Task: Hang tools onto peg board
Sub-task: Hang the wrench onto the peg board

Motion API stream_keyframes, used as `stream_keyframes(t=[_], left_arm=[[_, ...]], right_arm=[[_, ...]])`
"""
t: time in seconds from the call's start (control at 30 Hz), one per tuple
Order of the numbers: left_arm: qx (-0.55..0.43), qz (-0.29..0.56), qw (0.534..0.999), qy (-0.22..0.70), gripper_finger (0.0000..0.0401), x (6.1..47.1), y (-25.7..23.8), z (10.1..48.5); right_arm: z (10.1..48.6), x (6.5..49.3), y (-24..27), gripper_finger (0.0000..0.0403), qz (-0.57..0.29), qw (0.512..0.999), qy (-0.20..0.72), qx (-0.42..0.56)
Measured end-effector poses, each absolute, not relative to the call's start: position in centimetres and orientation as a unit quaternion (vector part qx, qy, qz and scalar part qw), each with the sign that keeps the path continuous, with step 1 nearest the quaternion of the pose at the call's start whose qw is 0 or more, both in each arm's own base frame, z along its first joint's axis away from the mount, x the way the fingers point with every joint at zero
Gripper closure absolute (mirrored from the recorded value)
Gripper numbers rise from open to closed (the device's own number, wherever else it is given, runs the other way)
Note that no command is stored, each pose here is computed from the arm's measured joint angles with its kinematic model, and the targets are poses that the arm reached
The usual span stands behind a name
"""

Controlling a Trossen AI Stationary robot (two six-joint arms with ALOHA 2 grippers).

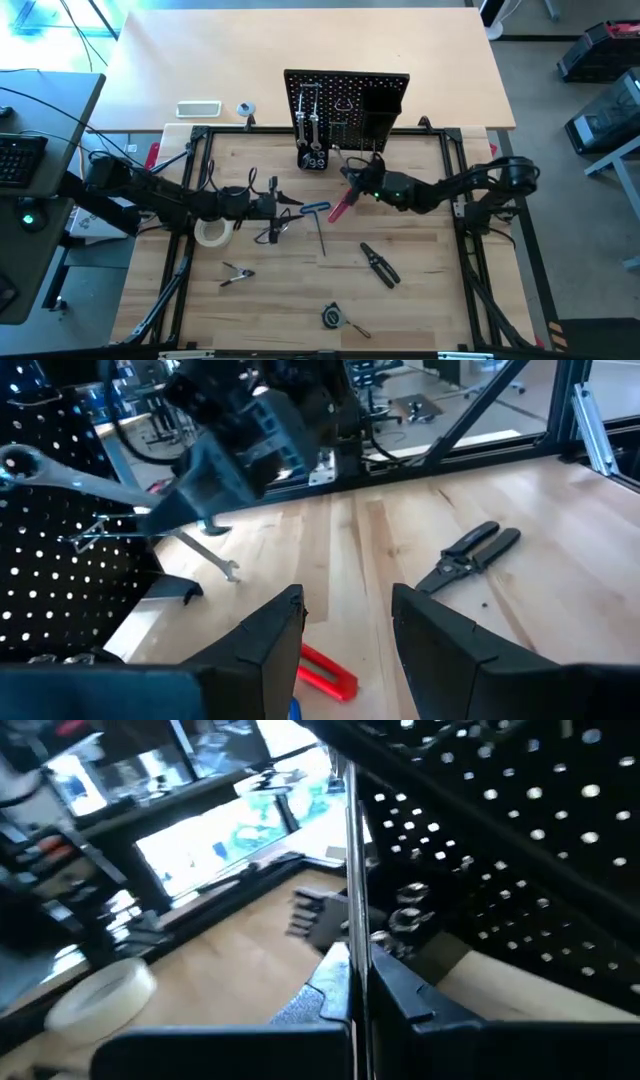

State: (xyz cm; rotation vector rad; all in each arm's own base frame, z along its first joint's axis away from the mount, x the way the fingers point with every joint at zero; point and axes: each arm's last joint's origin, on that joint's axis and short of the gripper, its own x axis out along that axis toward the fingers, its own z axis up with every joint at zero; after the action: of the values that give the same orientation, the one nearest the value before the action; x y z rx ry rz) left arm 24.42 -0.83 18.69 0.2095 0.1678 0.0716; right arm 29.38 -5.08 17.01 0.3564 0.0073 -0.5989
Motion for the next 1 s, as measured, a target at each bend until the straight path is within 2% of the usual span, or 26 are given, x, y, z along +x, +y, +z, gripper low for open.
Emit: stream_keyframes(t=[0.37, 0.73, 1.0], left_arm=[[0.098, 0.021, 0.992, 0.081, 0.0256, 24.5, 0.5, 18.7], [0.101, 0.009, 0.991, 0.082, 0.0256, 24.4, 0.5, 18.7], [0.091, 0.004, 0.992, 0.093, 0.0256, 24.4, 0.5, 18.5]], right_arm=[[18.1, 30.3, -5.7, 0.0399, -0.346, 0.916, -0.035, 0.199], [17.6, 30.2, -4.1, 0.0399, -0.374, 0.911, -0.009, 0.172], [18.6, 28.7, -3.9, 0.0399, -0.384, 0.909, 0.059, 0.153]])
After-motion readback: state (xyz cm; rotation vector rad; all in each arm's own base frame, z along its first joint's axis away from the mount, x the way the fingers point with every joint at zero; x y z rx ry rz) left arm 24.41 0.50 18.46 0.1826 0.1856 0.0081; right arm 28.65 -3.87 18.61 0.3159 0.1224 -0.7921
